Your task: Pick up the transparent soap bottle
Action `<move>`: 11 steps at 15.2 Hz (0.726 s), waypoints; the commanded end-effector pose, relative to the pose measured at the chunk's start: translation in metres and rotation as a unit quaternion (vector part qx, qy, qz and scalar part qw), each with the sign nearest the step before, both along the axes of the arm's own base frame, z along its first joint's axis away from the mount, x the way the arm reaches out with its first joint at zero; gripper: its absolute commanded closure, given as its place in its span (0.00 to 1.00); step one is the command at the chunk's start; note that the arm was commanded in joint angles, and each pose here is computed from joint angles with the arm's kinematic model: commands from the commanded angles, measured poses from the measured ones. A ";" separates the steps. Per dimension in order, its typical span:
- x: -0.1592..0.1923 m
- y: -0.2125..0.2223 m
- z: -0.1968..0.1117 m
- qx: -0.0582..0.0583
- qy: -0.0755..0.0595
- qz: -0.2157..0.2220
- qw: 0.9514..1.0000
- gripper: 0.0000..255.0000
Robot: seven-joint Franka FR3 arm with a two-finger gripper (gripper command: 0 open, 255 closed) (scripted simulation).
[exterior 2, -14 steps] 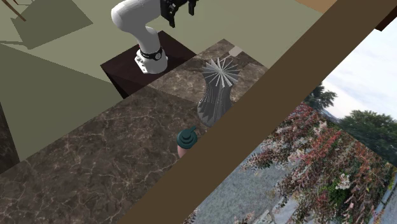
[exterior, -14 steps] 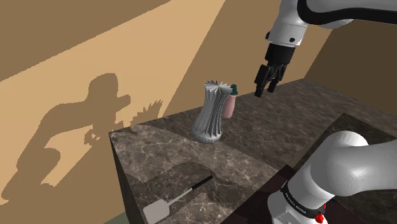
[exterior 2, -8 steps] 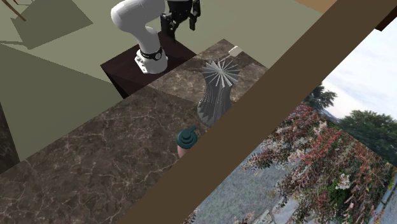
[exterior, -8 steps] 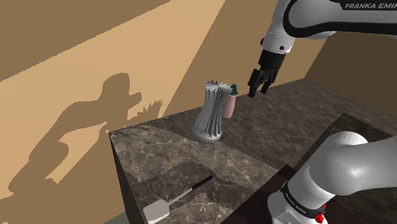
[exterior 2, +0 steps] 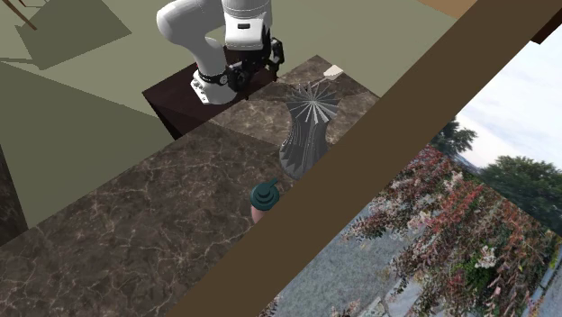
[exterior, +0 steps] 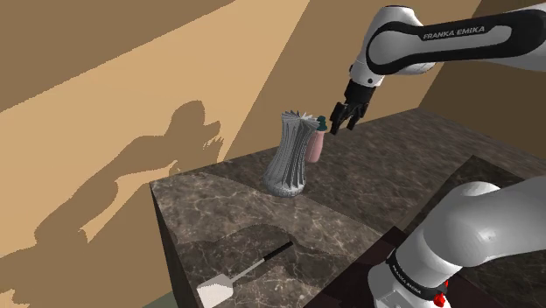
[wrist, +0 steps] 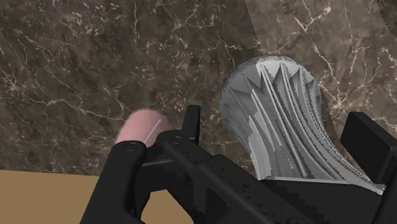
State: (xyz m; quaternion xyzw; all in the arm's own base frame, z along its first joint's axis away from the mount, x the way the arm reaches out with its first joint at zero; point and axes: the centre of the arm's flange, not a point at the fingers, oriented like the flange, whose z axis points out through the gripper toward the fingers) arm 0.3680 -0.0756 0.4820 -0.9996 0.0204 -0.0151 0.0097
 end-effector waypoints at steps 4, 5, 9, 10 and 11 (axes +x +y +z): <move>0.037 -0.043 -0.031 -0.007 -0.027 -0.011 1.000 0.00; 0.044 -0.051 -0.037 -0.009 -0.033 -0.013 0.999 0.00; 0.072 -0.083 -0.059 -0.014 -0.054 -0.022 0.998 0.00; 0.079 -0.091 -0.064 -0.015 -0.059 -0.024 0.998 0.00; 0.086 -0.099 -0.069 -0.017 -0.064 -0.026 0.997 0.00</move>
